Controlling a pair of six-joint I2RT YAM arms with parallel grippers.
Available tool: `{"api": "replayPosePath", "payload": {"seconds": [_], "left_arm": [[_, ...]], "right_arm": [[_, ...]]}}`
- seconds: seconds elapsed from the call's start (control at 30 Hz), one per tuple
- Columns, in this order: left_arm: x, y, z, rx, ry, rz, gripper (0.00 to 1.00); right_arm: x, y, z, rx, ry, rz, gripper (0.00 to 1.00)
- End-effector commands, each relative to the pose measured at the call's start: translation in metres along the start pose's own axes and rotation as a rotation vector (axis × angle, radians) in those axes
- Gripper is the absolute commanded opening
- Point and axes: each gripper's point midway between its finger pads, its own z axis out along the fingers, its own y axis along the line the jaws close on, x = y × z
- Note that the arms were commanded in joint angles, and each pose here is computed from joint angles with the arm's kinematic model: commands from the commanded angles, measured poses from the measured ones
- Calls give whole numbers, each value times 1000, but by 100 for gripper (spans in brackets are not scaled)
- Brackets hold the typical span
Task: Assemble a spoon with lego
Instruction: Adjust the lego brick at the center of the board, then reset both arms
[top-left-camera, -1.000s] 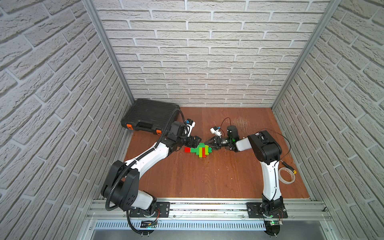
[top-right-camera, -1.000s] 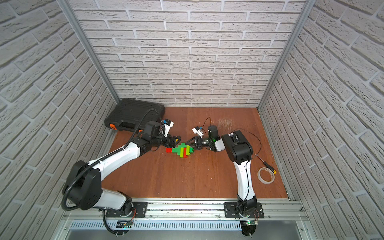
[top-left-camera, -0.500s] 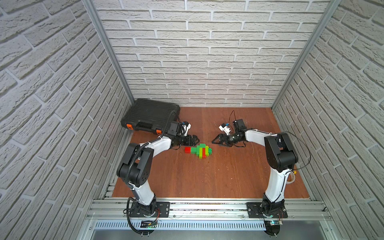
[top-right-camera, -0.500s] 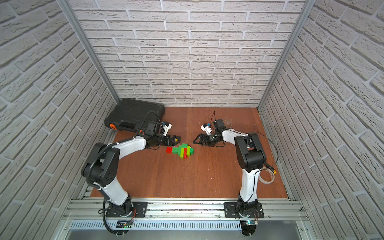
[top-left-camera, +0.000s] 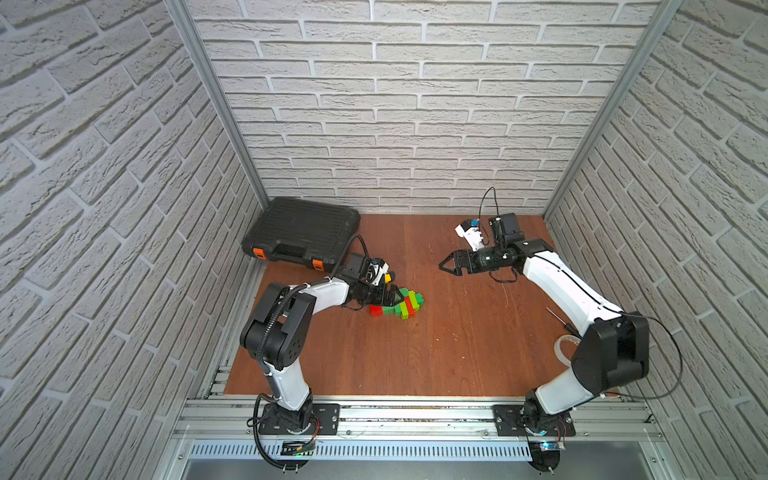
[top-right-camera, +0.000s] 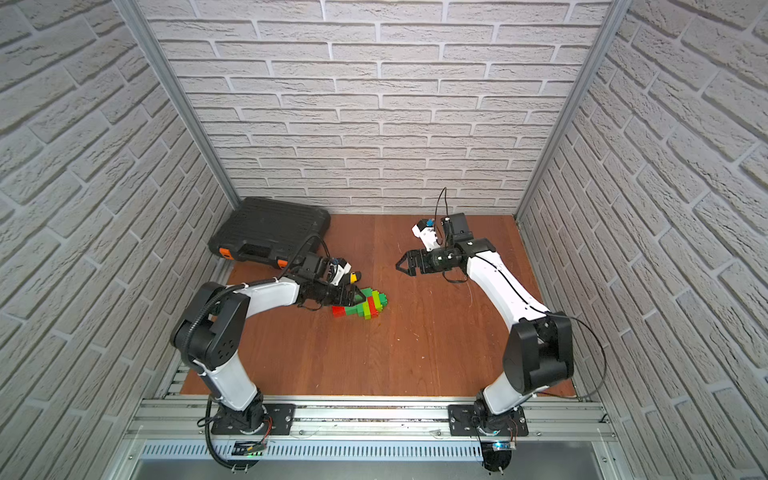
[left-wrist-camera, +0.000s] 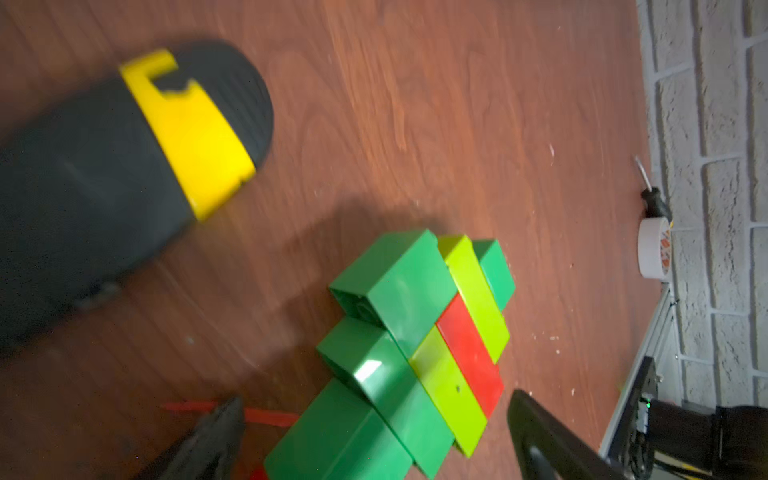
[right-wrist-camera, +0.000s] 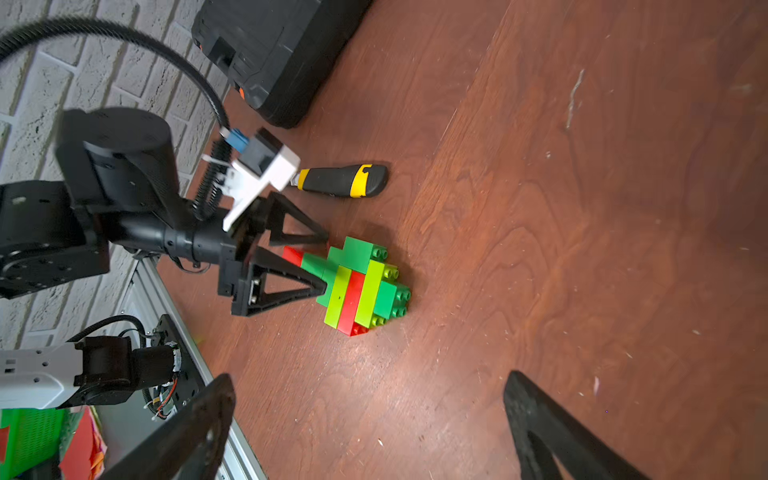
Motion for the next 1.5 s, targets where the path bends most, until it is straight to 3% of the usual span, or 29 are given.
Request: {"api": "replayPosePath", "payload": {"seconds": [0.0, 0.27, 0.43, 0.53, 0.67, 0.77, 0.87, 1.07, 1.17, 1.23, 1.3, 1.37, 1.4, 1.47], "left_arm": [[17, -19, -4, 19, -7, 3, 98], [57, -82, 19, 74, -18, 67, 98], [43, -71, -1, -12, -113, 89, 98], [9, -48, -53, -131, -307, 121, 98], [-33, 13, -157, -405, -624, 146, 98], [-42, 61, -219, -618, -822, 161, 98], [-36, 104, -249, -768, -919, 162, 98], [-26, 176, -246, -870, -968, 48, 98], [-36, 202, -236, -927, -897, 60, 98], [-40, 222, -233, -934, -871, 2, 98], [-50, 221, -209, -878, -817, 84, 98], [-45, 217, -204, -876, -828, 111, 98], [-44, 216, -206, -882, -869, 130, 98], [-41, 214, -205, -873, -850, 128, 98]], "right_arm": [[2, 8, -26, 53, -26, -31, 100], [22, 7, -50, 138, -39, -52, 100], [35, -25, -57, 320, -65, -41, 100], [39, -59, -66, 508, -142, -20, 100], [41, -98, -86, 733, -333, 7, 100], [49, -128, -100, 905, -426, 37, 100], [56, -152, -106, 1037, -468, 48, 100], [63, -180, -97, 1126, -593, 32, 100], [71, -191, -85, 1100, -648, 28, 100], [74, -194, -74, 1071, -677, -1, 100], [73, -192, -64, 1019, -651, -6, 100], [69, -192, -51, 965, -680, -34, 100], [65, -191, -38, 935, -666, -87, 100], [60, -192, -20, 882, -582, -101, 99]]}}
